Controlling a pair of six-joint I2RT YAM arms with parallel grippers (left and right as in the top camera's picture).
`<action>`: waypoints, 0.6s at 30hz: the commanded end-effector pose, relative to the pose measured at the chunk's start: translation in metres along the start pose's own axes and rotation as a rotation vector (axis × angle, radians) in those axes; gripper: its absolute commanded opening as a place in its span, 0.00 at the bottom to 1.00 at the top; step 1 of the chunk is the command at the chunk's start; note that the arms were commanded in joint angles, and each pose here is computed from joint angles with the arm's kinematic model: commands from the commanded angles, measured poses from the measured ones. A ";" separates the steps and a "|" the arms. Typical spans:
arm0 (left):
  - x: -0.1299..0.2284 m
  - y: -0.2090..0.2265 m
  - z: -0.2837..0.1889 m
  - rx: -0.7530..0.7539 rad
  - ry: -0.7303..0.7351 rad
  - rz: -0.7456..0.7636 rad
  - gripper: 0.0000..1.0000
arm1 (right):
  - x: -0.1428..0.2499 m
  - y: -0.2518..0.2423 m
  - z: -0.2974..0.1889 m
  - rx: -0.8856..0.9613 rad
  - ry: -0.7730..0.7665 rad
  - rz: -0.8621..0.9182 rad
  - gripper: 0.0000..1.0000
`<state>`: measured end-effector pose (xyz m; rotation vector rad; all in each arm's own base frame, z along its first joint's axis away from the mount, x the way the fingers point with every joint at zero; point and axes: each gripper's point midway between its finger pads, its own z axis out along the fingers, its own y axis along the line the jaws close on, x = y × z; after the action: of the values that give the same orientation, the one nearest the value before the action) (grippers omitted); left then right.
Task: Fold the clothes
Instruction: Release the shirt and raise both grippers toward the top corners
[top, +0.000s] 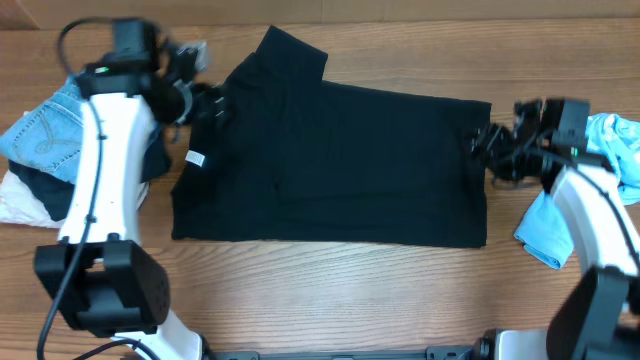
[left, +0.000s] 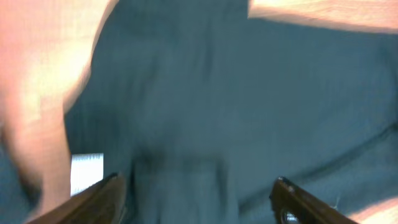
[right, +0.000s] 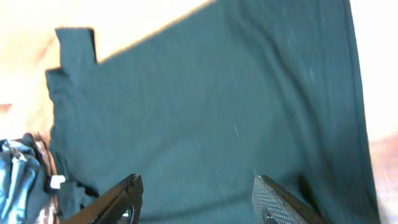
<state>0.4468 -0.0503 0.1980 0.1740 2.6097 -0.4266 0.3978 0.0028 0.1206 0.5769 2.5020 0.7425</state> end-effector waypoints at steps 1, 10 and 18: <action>-0.044 -0.014 0.007 -0.061 -0.126 0.055 0.88 | -0.053 0.018 0.012 -0.035 -0.042 -0.042 0.64; -0.077 0.003 0.052 -0.043 -0.225 -0.061 0.98 | -0.119 -0.064 0.078 0.245 -0.144 -0.043 0.77; -0.072 0.003 0.057 -0.039 -0.203 -0.066 0.97 | -0.115 -0.090 0.123 0.239 -0.133 -0.033 0.75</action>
<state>0.5336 -0.0716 0.1826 0.0525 2.4291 -0.3915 0.5271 -0.0794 0.0192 0.6507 2.4780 0.3940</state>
